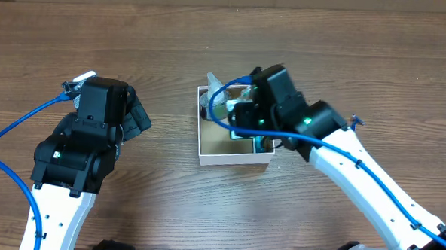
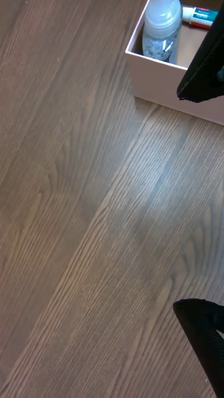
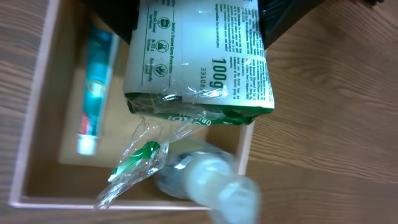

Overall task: Pack container
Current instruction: 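Carry the soap bar into the box and open the right gripper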

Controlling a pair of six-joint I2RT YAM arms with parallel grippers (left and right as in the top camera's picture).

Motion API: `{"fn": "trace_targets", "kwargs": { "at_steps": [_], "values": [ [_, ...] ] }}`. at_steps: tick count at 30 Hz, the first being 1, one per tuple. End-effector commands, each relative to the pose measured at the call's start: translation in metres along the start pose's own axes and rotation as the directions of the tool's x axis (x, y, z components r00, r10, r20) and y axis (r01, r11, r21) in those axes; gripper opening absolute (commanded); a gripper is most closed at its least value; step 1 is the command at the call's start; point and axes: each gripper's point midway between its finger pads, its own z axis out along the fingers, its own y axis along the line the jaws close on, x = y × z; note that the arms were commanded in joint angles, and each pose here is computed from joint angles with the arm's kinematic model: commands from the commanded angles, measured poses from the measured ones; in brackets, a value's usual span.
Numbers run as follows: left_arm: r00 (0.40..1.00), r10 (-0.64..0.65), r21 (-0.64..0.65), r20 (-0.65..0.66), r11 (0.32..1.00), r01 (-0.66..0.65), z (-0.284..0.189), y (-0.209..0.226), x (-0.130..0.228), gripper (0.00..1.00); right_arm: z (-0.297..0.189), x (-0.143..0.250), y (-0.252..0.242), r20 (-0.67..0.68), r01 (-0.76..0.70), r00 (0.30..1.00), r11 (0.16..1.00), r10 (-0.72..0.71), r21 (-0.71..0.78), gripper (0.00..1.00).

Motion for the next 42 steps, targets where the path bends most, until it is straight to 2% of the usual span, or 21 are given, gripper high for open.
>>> {"fn": "trace_targets", "kwargs": {
  "at_steps": [1,11,28,31,34,38,42],
  "values": [
    [1.0,-0.008,-0.002,0.017,1.0,0.008,-0.003,0.0,-0.006,1.0,0.005,-0.007,0.015,0.031,-0.012,0.999,1.0,0.012,0.0,0.45],
    [1.0,-0.008,-0.002,0.017,1.0,0.008,-0.003,0.0,-0.006,1.0,0.047,0.01,0.005,-0.072,-0.03,0.997,0.998,0.034,0.055,0.44],
    [1.0,-0.008,-0.002,0.017,1.0,0.008,-0.003,0.0,-0.006,1.0,0.069,0.03,0.007,-0.145,-0.001,0.989,0.997,0.013,0.077,0.44],
    [1.0,-0.008,-0.002,0.017,1.0,0.008,-0.003,0.0,-0.006,1.0,0.069,0.03,0.007,-0.146,-0.001,0.989,0.997,0.012,0.077,0.51],
    [1.0,-0.008,-0.002,0.017,1.0,0.008,-0.003,0.0,-0.006,1.0,0.069,0.031,0.008,-0.15,-0.001,0.989,0.997,0.012,0.073,0.63],
    [1.0,-0.008,-0.002,0.017,1.0,0.008,-0.003,0.0,-0.006,1.0,0.056,0.027,0.014,-0.15,0.025,0.989,0.998,-0.017,0.054,0.7],
    [1.0,-0.008,-0.002,0.017,1.0,0.008,-0.003,0.0,-0.006,1.0,0.019,0.009,0.01,-0.09,0.034,0.996,0.992,-0.023,0.12,0.72]
  ]
}}
